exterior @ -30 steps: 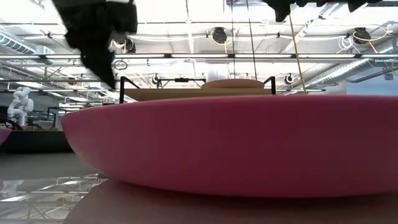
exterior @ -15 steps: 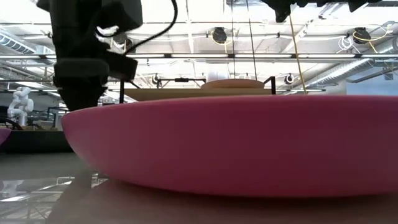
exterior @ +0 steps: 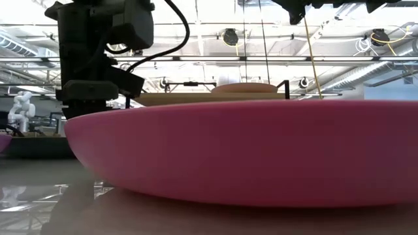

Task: Place and stack plates onto a shelf
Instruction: Stack the bottom black plate on top of the light orange plate on the shelf

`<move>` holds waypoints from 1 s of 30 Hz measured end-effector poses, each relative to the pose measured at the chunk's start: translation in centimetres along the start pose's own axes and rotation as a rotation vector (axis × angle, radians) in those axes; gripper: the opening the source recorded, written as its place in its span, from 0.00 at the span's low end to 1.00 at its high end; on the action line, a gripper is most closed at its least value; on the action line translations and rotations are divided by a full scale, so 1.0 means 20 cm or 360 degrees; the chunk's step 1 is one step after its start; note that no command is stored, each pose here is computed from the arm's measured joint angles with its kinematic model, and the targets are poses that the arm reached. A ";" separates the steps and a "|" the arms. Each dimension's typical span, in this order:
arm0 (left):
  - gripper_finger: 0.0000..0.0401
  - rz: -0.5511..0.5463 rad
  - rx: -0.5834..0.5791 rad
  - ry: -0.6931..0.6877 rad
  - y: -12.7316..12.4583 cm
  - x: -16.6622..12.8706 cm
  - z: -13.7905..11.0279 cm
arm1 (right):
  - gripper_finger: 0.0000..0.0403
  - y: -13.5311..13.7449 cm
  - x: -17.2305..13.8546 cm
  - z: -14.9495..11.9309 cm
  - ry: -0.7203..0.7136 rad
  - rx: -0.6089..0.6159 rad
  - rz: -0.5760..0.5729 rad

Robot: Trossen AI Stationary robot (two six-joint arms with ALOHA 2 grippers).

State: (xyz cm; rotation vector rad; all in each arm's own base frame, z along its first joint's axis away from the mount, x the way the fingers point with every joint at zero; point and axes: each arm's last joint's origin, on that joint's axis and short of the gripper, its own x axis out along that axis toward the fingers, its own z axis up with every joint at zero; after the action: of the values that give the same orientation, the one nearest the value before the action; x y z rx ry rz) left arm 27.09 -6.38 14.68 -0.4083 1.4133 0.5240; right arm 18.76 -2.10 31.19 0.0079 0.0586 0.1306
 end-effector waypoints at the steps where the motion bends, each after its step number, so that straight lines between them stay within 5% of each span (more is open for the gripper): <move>1: 0.18 0.0005 0.0002 0.0003 0.00 0.00 0.00 | 0.57 0.00 0.00 0.00 0.0001 0.0002 0.0000; 5: 0.04 0.0043 0.0022 0.0023 0.02 -0.04 0.01 | 0.57 0.00 0.00 0.00 0.0001 0.0004 0.0000; 14: 0.03 0.0002 0.0227 0.0083 -0.10 -0.41 0.08 | 0.57 0.00 0.00 0.00 -0.0006 0.0001 -0.0001; 22: 0.03 -0.0222 0.0513 -0.0296 -0.23 -0.80 0.14 | 0.57 0.00 0.00 0.00 -0.0008 0.0000 0.0000; 30: 0.03 0.0074 0.0727 -0.0782 -0.18 -1.01 0.27 | 0.57 0.01 -0.04 0.03 -0.0065 -0.0027 0.0006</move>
State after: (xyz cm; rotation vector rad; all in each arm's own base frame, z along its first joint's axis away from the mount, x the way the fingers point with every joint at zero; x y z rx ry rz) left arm 32.01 -8.29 35.16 0.1196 1.0227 0.2955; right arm 18.06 -1.99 31.83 -0.0065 0.0168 0.1344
